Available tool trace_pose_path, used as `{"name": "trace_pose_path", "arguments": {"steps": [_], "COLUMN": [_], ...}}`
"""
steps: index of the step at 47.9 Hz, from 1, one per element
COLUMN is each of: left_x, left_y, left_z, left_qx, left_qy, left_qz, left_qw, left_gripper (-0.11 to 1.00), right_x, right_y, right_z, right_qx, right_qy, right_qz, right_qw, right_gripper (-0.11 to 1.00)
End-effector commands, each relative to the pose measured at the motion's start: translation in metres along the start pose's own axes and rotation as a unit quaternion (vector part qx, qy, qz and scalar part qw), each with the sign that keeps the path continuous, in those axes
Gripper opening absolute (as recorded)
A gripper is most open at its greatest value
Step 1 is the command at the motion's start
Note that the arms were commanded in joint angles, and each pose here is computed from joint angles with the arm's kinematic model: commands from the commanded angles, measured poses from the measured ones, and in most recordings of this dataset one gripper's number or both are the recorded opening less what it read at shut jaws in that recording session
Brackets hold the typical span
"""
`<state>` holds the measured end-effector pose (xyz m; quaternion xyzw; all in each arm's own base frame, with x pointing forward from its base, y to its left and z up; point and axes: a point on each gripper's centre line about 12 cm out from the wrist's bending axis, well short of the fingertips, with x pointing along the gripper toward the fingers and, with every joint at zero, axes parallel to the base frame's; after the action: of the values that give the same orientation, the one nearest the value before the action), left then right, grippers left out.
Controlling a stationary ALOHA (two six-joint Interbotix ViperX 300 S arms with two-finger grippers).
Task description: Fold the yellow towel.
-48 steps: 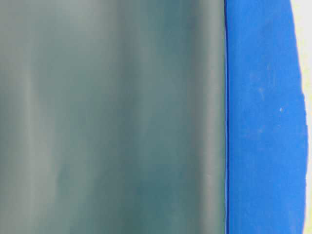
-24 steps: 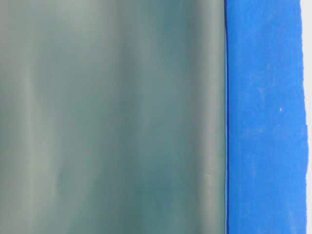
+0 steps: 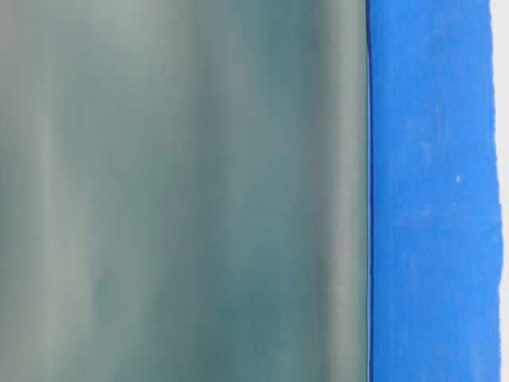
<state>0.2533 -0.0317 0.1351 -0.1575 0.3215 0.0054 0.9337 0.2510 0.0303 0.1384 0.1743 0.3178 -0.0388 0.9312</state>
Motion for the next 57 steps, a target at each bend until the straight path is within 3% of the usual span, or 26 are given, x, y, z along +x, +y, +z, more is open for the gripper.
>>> {"name": "trace_pose_path", "arguments": {"steps": [1, 10, 14, 27, 50, 54, 57], "left_x": [-0.002, 0.001, 0.006, 0.028, 0.036, 0.036, 0.036], "left_y": [0.007, 0.029, 0.039, 0.058, 0.073, 0.072, 0.071], "left_z": [0.011, 0.019, 0.015, 0.001, -0.012, -0.014, -0.017], "left_qx": [-0.003, 0.000, 0.008, 0.002, -0.016, -0.019, -0.018], "left_qy": [-0.015, -0.014, -0.002, 0.045, 0.076, 0.086, 0.103], "left_qz": [0.011, 0.049, 0.065, 0.094, 0.116, 0.117, 0.117], "left_qw": [0.9998, 0.9987, 0.9979, 0.9946, 0.9903, 0.9893, 0.9876], "left_gripper": [0.66, 0.66, 0.66, 0.66, 0.65, 0.61, 0.53], "right_x": [-0.005, -0.005, -0.001, 0.019, 0.026, 0.026, 0.026], "right_y": [-0.010, -0.040, -0.050, -0.071, -0.075, -0.075, -0.074], "right_z": [0.010, 0.016, 0.013, -0.006, -0.010, -0.011, -0.011], "right_qx": [0.012, 0.039, 0.041, 0.050, 0.049, 0.045, 0.042], "right_qy": [-0.022, -0.028, -0.016, 0.031, 0.038, 0.042, 0.045], "right_qz": [-0.013, -0.060, -0.078, -0.119, -0.128, -0.127, -0.126], "right_qw": [0.9996, 0.9971, 0.9959, 0.9912, 0.9899, 0.9900, 0.9902], "right_gripper": [0.80, 0.80, 0.80, 0.80, 0.72, 0.64, 0.50]}}
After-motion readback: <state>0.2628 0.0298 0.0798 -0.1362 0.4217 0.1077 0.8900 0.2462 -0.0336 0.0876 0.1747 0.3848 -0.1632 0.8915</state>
